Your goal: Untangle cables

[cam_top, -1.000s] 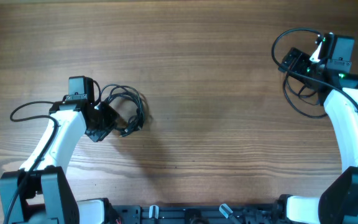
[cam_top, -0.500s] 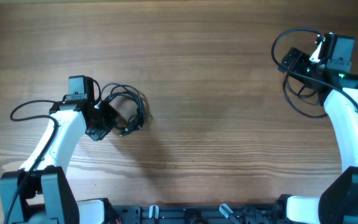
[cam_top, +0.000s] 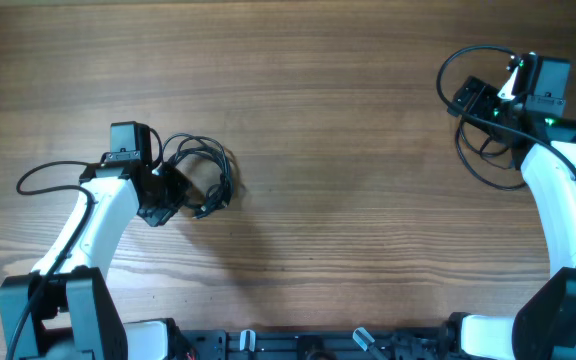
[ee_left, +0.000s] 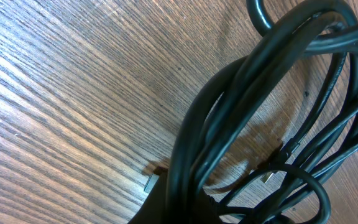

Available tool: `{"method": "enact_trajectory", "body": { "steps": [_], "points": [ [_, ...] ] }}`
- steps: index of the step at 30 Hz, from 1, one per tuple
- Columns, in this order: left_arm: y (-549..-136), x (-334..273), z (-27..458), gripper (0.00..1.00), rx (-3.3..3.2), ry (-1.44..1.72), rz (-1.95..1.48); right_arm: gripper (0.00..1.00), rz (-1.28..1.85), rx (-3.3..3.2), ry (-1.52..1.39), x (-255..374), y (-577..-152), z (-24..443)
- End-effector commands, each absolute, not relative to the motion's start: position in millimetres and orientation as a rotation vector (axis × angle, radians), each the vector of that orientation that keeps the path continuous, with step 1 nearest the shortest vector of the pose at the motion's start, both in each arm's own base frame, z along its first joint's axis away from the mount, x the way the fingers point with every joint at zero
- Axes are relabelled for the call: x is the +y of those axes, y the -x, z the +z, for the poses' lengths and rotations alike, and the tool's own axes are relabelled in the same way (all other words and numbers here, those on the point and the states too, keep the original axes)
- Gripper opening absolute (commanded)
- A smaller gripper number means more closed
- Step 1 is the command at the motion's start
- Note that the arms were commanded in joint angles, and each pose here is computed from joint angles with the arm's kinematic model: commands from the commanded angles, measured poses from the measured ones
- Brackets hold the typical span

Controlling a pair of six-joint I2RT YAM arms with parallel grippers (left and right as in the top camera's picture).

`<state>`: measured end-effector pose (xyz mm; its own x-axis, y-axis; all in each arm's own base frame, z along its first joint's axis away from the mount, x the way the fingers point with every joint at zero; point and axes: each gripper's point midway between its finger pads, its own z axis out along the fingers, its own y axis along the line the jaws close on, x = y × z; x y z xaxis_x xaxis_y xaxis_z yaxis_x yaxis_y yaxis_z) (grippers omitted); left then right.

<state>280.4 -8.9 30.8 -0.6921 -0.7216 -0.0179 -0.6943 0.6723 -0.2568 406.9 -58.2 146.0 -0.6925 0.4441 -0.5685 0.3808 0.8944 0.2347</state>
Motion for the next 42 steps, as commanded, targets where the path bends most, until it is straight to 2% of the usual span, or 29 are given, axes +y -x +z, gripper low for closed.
{"method": "enact_trajectory", "body": {
  "steps": [1, 35, 42],
  "points": [
    [-277.4, -10.8, 26.4, 0.04, 2.785, 1.15, -0.347, 1.0, 0.133, 2.419, -0.566, -57.2, -409.5, 145.7],
    [-278.9, -10.9, 26.7, 0.04, 2.782, 1.138, -0.351, 1.0, 0.133, 2.419, -0.566, -57.2, -409.5, 145.7],
    [-283.7, -43.8, 37.0, 0.04, 2.827, 0.961, -0.643, 1.0, 0.133, 2.419, -0.566, -57.2, -409.5, 145.7]
  ]
}}
